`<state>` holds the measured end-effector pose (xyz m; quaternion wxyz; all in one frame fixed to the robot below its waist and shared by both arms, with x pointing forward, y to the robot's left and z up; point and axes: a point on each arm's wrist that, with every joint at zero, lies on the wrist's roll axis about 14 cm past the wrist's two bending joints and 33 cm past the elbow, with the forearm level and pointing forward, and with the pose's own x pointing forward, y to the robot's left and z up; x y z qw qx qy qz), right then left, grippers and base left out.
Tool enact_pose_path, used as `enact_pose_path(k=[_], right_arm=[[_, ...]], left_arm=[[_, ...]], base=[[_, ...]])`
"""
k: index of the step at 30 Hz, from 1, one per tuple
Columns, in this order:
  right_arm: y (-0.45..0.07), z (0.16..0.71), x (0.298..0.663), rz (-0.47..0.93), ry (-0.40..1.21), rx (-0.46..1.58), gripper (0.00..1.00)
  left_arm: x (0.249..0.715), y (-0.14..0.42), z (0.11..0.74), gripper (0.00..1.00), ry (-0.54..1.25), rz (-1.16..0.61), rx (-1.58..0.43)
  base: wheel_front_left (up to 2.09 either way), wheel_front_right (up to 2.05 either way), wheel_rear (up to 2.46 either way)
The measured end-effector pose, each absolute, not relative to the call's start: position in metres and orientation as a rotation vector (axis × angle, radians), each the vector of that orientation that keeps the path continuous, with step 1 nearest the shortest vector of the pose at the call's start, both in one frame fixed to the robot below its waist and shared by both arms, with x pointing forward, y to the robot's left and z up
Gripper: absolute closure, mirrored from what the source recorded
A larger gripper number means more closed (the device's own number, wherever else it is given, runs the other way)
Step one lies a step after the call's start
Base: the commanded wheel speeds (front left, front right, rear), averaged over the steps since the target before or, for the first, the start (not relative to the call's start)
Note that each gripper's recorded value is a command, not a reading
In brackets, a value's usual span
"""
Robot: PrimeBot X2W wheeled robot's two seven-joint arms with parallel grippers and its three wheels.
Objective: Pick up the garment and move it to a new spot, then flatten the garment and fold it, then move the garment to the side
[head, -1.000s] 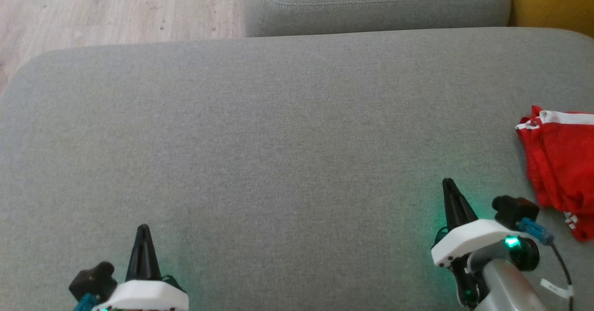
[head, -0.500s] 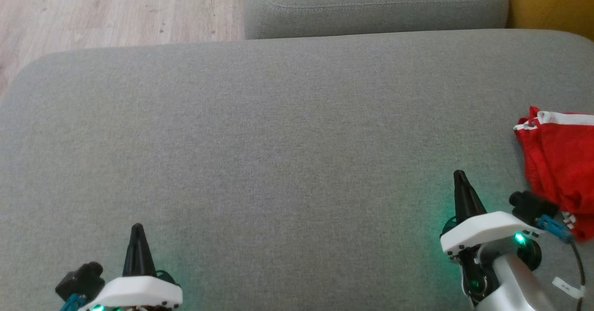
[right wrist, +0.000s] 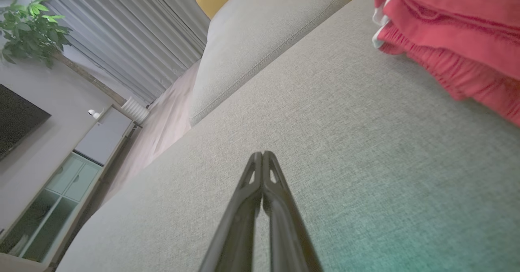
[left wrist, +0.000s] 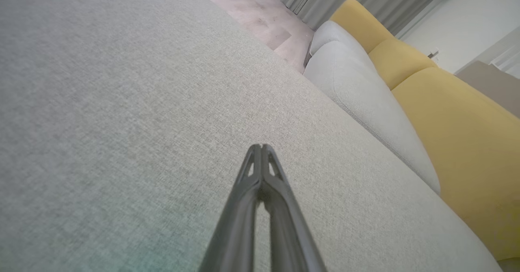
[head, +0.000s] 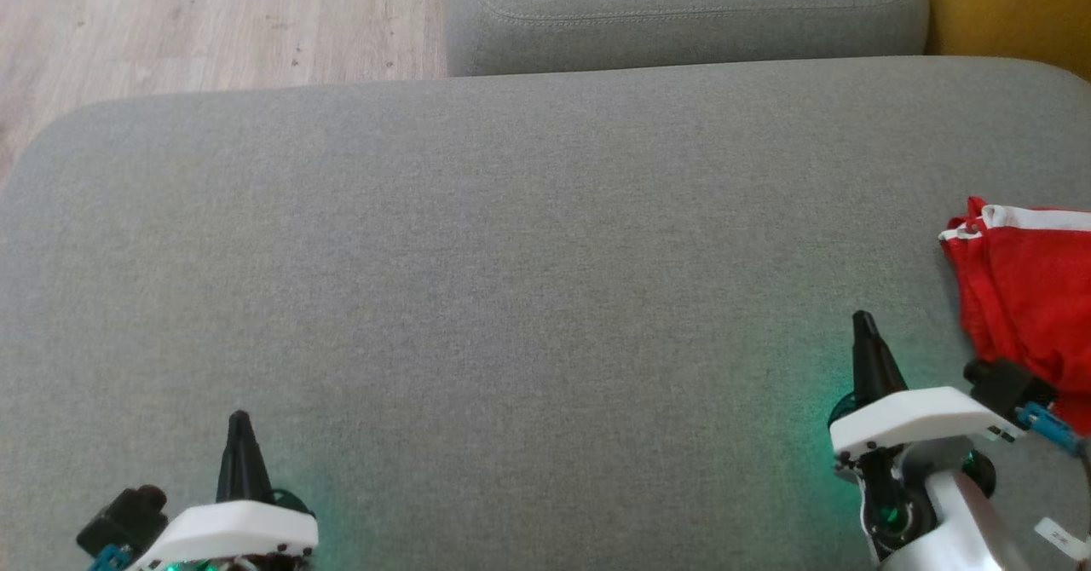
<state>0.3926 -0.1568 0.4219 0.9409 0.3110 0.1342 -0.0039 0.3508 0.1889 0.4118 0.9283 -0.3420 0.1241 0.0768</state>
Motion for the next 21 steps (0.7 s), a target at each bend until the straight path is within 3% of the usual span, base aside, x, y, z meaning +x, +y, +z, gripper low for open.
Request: enact_pose_path(k=[21], right_arm=[[-0.172,0.432,0.389,-0.075,0.238,0.875,1.0]], left_arm=[[0.356,0.187,0.422,1.0,0.237,0.163,-0.921]], base=[[0.0,0.0,0.0]])
